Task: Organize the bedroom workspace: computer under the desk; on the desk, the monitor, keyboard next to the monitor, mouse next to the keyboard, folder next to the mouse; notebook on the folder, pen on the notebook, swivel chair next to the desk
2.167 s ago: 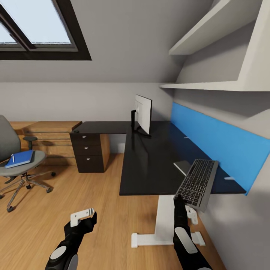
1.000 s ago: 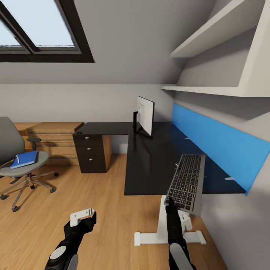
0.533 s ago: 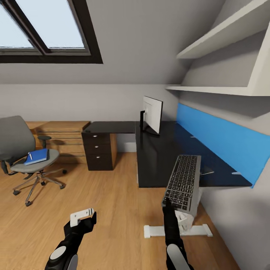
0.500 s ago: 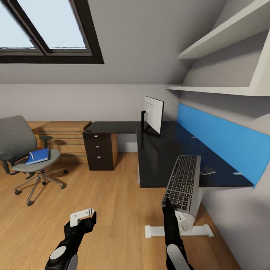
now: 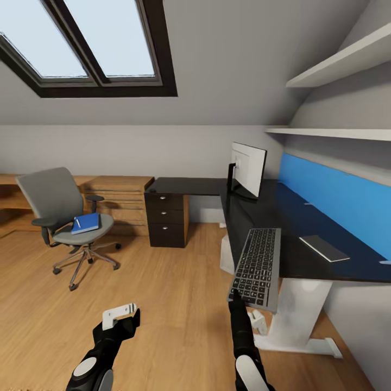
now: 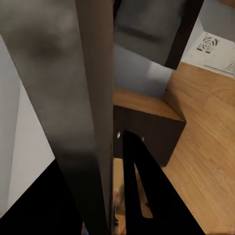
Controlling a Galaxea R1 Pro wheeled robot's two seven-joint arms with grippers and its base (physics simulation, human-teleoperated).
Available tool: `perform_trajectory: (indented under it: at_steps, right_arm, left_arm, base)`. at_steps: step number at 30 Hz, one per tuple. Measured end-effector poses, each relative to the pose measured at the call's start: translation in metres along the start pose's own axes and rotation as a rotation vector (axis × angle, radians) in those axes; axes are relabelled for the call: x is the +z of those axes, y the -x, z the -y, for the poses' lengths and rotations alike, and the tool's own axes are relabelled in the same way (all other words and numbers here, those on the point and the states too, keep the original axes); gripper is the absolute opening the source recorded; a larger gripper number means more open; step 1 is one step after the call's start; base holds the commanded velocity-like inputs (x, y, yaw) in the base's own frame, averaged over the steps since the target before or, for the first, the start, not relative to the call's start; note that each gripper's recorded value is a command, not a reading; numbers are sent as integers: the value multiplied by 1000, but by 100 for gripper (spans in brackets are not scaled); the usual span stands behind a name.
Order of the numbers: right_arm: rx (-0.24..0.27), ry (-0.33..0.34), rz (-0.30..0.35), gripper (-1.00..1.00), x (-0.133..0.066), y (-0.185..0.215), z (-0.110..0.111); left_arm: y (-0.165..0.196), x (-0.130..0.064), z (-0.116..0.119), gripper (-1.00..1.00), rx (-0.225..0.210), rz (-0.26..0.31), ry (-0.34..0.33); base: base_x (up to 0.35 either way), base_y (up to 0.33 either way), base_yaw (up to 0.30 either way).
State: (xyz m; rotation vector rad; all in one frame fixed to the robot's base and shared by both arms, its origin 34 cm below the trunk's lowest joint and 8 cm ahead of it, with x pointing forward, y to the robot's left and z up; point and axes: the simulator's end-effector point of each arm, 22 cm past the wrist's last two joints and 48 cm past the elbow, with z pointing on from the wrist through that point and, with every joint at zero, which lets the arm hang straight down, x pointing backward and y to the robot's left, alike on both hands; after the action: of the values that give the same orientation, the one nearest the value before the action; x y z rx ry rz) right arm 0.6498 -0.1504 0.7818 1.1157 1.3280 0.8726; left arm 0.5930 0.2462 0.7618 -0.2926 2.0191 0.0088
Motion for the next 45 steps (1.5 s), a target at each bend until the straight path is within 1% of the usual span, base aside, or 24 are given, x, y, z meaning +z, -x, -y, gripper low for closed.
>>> perform_trajectory:
  at_steps: [3, 10, 16, 29, 33, 35, 39, 45]
  right_arm:
    - [-3, 7, -7, -100, -1, -3, -3]
    - [-22, 53, -59, -100, -8, -27, -19]
    - [-20, 56, -70, -100, -9, -30, -21]
    - [-24, 62, -67, -100, -9, -28, -22]
    - [-26, 62, -63, -100, -9, -27, -22]
    - [-21, 51, -62, -100, -8, -26, -18]
    - [-27, 56, -60, -100, -8, -25, -19]
    - [-31, 67, -38, -100, -8, -20, -22]
  left_arm:
    - [-2, 0, 0, 100, 1, -3, 0]
    - [-2, -1, 1, 100, -1, -5, -4]
    - [-2, 0, 0, 100, -2, -3, -3]
    - [-1, 0, 0, 100, -4, 1, -3]
    - [-1, 0, 0, 100, -2, 2, -2]
    - [-1, -1, 0, 100, -2, 3, -2]
    - [0, -1, 0, 100, -1, 3, -2]
    - [-1, -1, 0, 100, 0, 2, -2]
  base:
    - [12, 23, 179]
    - [143, 214, 127]
    - [182, 292, 14]
    - [187, 297, 0]
    - [239, 263, 0]
    - [267, 233, 0]
    - [280, 218, 0]
    - [294, 195, 0]
